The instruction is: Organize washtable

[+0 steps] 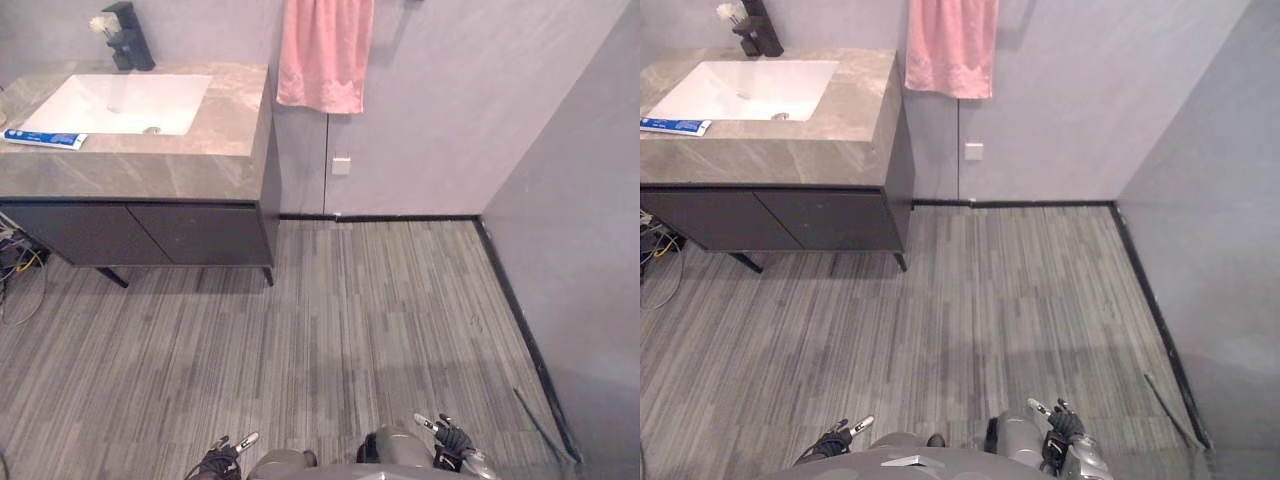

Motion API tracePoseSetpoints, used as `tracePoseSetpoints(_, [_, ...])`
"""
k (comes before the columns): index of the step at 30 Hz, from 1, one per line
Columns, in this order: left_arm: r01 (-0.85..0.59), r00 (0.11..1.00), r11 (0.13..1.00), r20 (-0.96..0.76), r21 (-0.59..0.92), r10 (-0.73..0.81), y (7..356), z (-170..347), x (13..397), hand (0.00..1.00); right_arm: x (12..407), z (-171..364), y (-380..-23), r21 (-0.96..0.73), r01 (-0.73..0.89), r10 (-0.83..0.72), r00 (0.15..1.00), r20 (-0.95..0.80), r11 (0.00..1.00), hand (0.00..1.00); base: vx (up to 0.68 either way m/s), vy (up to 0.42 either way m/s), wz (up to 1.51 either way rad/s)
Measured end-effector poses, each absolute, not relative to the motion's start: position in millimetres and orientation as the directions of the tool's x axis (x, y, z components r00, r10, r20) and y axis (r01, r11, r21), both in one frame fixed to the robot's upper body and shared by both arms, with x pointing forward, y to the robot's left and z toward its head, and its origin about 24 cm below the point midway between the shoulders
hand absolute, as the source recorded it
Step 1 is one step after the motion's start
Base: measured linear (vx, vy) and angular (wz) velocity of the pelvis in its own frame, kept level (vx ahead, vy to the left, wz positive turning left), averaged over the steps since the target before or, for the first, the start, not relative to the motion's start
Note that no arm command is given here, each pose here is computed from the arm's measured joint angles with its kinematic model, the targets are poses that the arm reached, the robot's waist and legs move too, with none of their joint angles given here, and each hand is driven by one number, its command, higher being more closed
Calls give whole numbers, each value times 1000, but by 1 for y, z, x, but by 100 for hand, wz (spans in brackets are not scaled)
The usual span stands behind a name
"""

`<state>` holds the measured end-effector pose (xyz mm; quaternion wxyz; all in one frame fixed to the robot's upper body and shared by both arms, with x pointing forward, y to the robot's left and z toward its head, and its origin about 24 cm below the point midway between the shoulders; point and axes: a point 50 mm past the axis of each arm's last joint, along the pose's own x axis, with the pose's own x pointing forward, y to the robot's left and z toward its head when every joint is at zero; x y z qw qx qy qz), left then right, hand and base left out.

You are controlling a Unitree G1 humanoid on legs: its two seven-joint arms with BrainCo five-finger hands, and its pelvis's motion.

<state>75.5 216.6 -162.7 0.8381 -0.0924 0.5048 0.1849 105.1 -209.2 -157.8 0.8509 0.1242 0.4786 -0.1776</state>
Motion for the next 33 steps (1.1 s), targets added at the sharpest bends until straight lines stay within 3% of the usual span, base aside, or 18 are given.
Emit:
tracePoseSetpoints(6, [-421, 502, 905, -848, -66, 172, 196, -158, 112, 0, 101, -159, -210, 79, 547, -217, 456, -863, 833, 0, 369, -142, 27])
tracePoseSetpoints(10, [-433, 497, 898, -853, -83, 161, 191, -159, 109, 0, 103, -159, -212, 91, 582, -221, 443, -869, 808, 0, 629, -403, 60])
tracePoseSetpoints(15, [-436, 494, 893, -859, -110, 136, 181, -161, 101, 0, 128, -152, -211, 94, 496, -198, 504, -840, 863, 0, 186, -391, 12])
tracePoseSetpoints(20, [-445, 533, 891, -826, -90, 183, 195, -155, 108, 0, 179, -137, -174, 155, 334, -91, 615, -783, 930, 0, -155, -37, -53])
tracePoseSetpoints(25, [-484, 552, 870, -803, -89, 225, 200, -151, 109, 0, 200, -124, -175, 146, 301, -108, 687, -718, 942, 0, 247, 38, -41])
tracePoseSetpoints(28, [-515, 496, 855, -835, -62, 238, 207, -157, 90, 0, 184, -132, -175, 133, 311, -109, 650, -752, 941, 0, 443, 145, -27])
tracePoseSetpoints(33, [-485, 505, 871, -837, -75, 209, 218, -155, 93, 0, 146, -151, -163, 152, 334, -66, 559, -826, 930, 0, 434, 58, -12])
